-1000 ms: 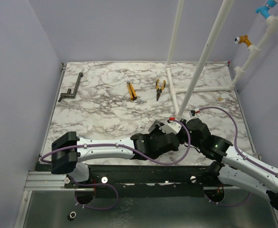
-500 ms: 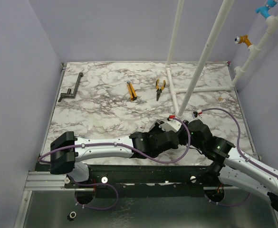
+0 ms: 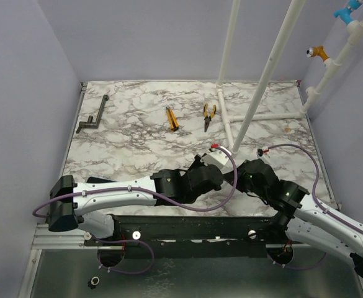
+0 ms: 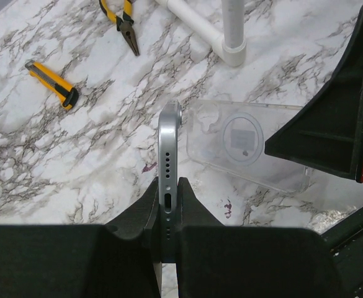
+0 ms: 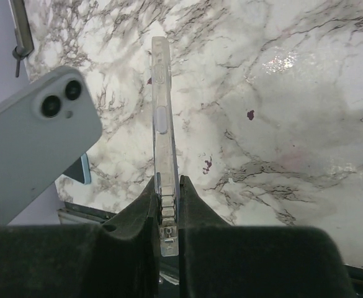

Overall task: Take the phone out of the phone case
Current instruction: Remove the phone case from the phone, then place the phone case at the center of the board.

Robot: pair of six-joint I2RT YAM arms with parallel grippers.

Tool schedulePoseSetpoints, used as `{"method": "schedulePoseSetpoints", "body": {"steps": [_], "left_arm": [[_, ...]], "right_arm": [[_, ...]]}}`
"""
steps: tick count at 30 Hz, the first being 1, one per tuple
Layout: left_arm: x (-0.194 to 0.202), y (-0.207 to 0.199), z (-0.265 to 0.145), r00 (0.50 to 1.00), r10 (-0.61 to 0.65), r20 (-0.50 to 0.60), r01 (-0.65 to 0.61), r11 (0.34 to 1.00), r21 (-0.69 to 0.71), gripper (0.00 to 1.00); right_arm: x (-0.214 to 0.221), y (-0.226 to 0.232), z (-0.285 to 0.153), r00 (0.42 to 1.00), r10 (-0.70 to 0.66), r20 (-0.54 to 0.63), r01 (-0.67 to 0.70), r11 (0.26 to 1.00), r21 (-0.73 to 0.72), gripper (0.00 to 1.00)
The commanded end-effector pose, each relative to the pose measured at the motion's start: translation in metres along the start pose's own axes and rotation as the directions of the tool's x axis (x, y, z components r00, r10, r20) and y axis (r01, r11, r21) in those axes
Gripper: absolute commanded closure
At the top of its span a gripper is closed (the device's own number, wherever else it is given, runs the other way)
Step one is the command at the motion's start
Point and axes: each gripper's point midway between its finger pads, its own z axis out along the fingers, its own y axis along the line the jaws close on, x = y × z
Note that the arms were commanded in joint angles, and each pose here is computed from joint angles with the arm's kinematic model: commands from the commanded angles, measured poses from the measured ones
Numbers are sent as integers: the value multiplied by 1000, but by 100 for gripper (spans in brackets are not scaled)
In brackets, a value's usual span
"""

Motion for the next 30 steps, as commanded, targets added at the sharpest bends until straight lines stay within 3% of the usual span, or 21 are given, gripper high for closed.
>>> {"method": "schedulePoseSetpoints", "body": {"steps": [1, 10, 17, 23, 30], "left_arm": [[-25, 19, -20, 991, -97, 94, 98, 995, -1, 100], [-6, 48, -27, 984, -132, 121, 145, 984, -101, 100], [13, 42, -21, 978, -182, 106, 192, 977, -92, 100], [23, 38, -16, 959, -259, 116, 270, 959, -88, 100], [37, 35, -13, 950, -293, 105, 301, 951, -75, 100]], "right_arm": [[-8, -26, -3, 997, 20, 70, -26, 996, 87, 100], [-7, -64, 0, 957, 239, 161, -261, 957, 125, 100], [-12, -51, 21, 875, 447, 189, -430, 894, -122, 100], [-23, -90, 39, 790, 500, 356, -533, 846, -5, 100], [-26, -100, 61, 762, 497, 415, -544, 839, -7, 100]]}}
